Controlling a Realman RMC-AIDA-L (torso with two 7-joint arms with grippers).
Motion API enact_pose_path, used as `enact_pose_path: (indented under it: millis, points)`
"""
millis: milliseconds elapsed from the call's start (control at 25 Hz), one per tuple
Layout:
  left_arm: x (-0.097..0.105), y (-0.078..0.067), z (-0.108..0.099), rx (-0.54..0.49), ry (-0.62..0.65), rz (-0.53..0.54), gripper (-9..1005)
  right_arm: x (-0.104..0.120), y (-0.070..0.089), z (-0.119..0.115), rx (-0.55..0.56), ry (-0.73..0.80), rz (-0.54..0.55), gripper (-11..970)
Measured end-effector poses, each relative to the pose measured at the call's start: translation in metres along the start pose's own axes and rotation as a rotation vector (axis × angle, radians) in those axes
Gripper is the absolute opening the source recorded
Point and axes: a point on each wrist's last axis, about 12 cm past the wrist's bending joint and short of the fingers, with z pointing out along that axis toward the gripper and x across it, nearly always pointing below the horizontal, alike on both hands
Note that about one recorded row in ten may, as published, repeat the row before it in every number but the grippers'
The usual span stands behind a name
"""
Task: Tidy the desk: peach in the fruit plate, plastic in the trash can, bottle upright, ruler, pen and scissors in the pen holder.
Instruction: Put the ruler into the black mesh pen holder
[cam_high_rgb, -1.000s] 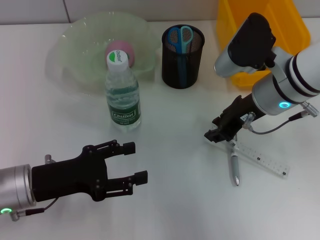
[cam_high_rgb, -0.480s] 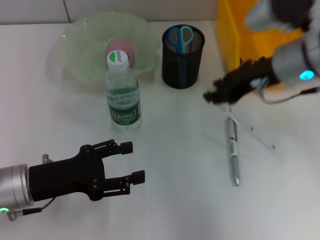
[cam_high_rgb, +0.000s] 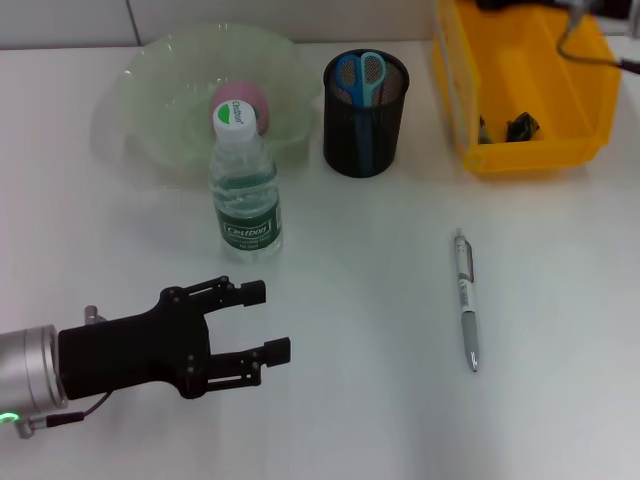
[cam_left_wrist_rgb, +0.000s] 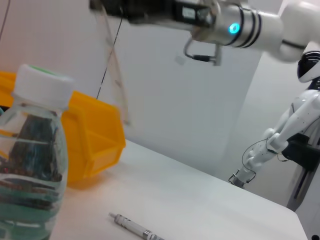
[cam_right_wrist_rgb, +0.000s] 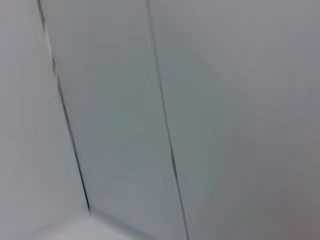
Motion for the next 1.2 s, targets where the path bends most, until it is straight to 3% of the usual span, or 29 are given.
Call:
enact_pose_path:
  millis: [160,360,760,1200]
  points:
    - [-0.001,0.001,0.002,0.003,0.000,0.003,817,0.017,-0.009,0.029,-0.014,-0.265,0.093,391]
    - [-0.001,0.000,0.004,0.004,-0.004,0.003,817,0.041,-0.014,0.053,0.058,-0.412,0.141,407]
    - [-0.001,0.000,0.004,0.003,-0.003,0.003,817,0.058,-0.006,0.084,0.123,-0.367,0.114,439]
    - [0.002,-0.001,0.002,-0.001,0.002,-0.002,817,0.063,0.003,0.088,0.067,-0.326,0.138,474]
